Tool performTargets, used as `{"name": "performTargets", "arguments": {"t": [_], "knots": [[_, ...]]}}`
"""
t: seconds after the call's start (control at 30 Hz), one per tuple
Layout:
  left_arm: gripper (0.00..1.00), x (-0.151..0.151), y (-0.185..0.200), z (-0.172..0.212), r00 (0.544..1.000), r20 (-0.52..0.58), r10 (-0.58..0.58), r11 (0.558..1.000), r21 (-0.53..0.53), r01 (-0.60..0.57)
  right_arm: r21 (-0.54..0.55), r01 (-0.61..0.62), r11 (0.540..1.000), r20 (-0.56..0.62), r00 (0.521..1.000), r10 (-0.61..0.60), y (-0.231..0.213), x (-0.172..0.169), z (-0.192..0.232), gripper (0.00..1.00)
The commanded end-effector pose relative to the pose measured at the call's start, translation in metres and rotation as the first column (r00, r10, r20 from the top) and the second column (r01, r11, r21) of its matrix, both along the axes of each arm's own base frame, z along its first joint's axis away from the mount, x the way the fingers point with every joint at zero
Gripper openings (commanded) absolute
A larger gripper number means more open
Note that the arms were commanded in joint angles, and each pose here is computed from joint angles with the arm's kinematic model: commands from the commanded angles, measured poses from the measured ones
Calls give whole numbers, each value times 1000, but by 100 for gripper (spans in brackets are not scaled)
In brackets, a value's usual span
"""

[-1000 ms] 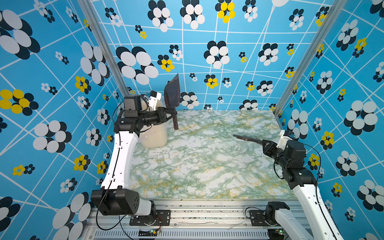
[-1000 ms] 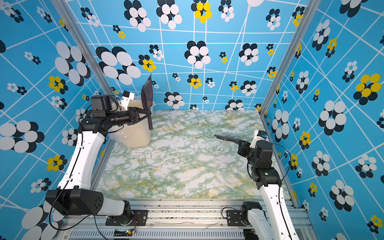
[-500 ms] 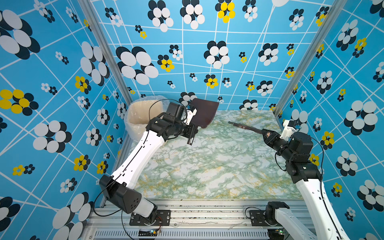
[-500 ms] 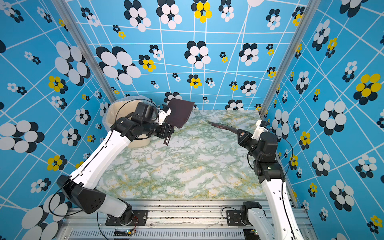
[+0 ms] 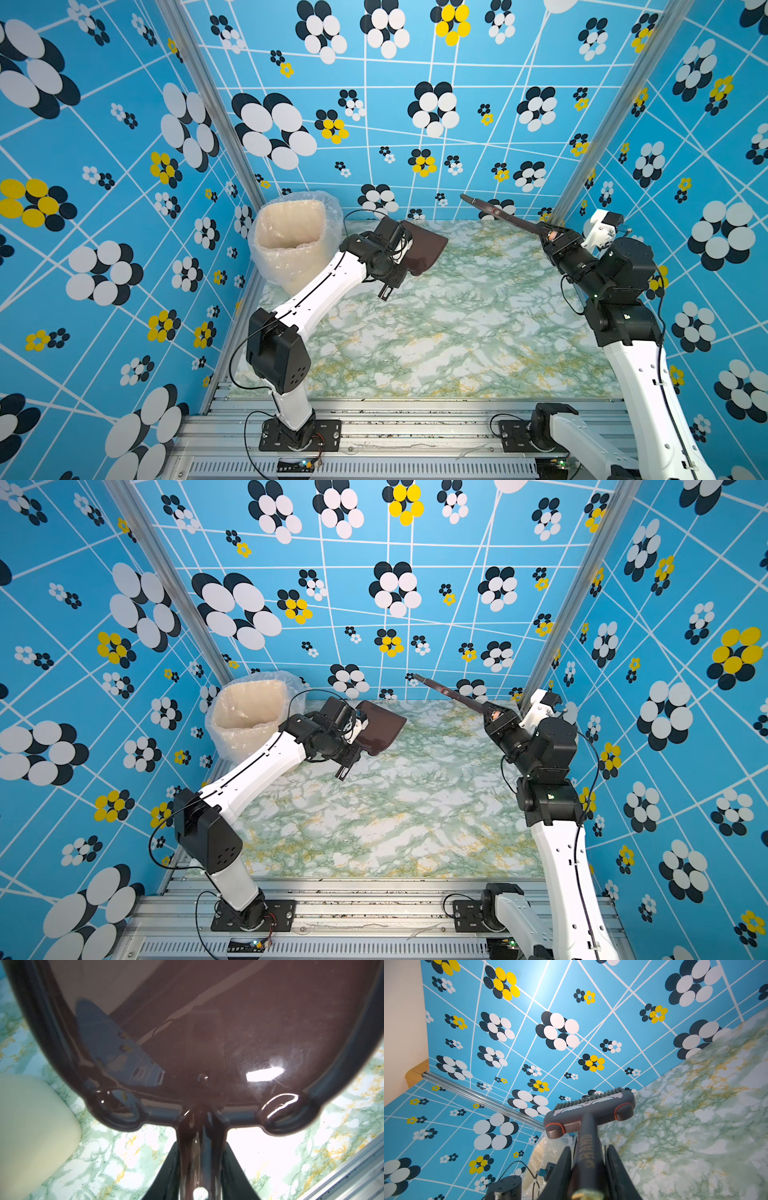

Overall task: Sweep away the paper scraps from the table
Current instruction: 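Bring the empty dustpan over the table with left gripper while right brush lifts, then lower the dustpan toward the table center with left gripper while right brush approaches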

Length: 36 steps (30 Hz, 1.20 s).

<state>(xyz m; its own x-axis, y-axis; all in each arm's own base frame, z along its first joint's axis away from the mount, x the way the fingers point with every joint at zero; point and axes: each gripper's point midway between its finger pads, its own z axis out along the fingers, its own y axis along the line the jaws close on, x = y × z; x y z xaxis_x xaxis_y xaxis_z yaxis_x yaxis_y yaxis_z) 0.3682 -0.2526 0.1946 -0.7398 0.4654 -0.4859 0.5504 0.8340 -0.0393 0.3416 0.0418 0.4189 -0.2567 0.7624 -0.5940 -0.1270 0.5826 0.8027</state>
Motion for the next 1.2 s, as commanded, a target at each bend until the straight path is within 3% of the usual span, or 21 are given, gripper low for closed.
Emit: {"name": "performTargets", "arguments": {"t": [0.0,0.17,0.47,0.83,1.17], "knots": [[0,13,-10,-22,1000,2,-3,999,37,3,124,-44,991,45,998,38,6,6,9,0],[0,21,-25,-58,999,-52,0,999,32,2,203,-59,977,2,998,60,9,15,-18,0],[0,23,-35,-100,993,-118,0,999,47,6,232,-29,972,-113,992,57,9,15,-80,0],[0,16,-36,-146,980,-200,10,994,109,12,200,12,980,-261,964,41,7,0,-157,0],[0,9,-41,-158,977,-212,3,990,139,27,145,-16,989,-327,943,63,10,-13,-180,0]]}}
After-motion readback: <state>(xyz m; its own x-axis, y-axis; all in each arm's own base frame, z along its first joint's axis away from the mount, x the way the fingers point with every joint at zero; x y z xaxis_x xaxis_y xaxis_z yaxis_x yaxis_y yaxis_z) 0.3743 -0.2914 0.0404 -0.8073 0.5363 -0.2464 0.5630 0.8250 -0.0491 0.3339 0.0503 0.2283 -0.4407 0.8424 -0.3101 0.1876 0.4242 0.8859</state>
